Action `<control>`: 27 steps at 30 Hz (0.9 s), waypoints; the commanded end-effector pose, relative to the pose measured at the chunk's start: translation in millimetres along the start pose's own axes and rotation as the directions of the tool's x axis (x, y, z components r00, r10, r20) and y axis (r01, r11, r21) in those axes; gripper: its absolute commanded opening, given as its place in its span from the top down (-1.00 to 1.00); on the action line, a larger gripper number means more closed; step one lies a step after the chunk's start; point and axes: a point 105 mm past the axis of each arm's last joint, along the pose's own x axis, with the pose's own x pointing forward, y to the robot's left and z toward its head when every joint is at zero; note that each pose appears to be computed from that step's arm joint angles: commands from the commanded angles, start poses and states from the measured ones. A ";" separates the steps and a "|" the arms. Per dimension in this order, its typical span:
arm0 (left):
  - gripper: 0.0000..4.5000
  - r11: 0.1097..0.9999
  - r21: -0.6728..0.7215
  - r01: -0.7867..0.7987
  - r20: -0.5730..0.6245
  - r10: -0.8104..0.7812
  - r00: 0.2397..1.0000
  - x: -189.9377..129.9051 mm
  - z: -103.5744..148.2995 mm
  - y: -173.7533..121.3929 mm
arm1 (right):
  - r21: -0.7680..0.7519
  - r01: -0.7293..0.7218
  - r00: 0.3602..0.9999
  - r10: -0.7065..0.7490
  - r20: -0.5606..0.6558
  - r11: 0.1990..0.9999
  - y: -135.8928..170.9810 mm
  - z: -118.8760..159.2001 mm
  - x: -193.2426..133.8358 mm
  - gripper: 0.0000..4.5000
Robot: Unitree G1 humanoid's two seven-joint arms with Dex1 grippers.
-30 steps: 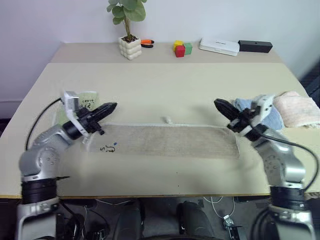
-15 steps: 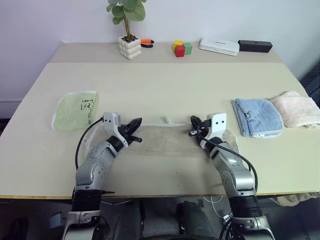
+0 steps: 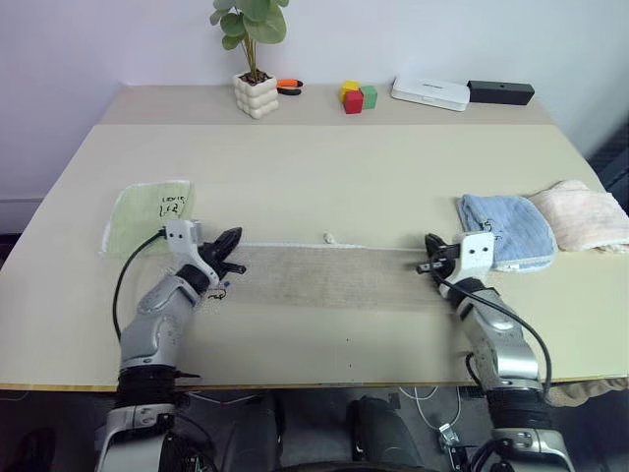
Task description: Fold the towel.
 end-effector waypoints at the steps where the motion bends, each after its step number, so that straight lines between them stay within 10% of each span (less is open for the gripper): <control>1: 1.00 1.000 -0.020 0.013 0.015 -0.013 1.000 -8.2 7.4 5.4 | 0.029 -0.016 0.999 0.015 0.029 0.999 -9.1 5.9 -5.3 0.98; 5: 0.41 0.990 0.028 0.139 0.001 -0.139 0.990 -9.7 15.7 -9.6 | 0.148 -0.200 0.972 0.176 0.158 0.969 8.3 41.7 -10.4 0.61; 11: -0.97 0.931 0.146 0.335 -0.043 -0.333 0.942 -13.0 33.7 -34.5 | 0.267 -0.355 0.929 0.305 0.210 0.896 13.4 75.9 -30.1 -0.74; 13: -1.00 0.902 0.172 0.397 -0.047 -0.395 0.918 -17.1 45.7 -37.0 | 0.307 -0.405 0.913 0.365 0.180 0.861 14.1 72.9 -49.4 -0.99; 27: -1.00 0.630 0.174 0.757 -0.310 -0.695 0.649 -62.0 60.6 -45.9 | 0.647 -0.156 0.971 0.234 -0.036 0.746 -1.1 23.6 -148.4 -0.99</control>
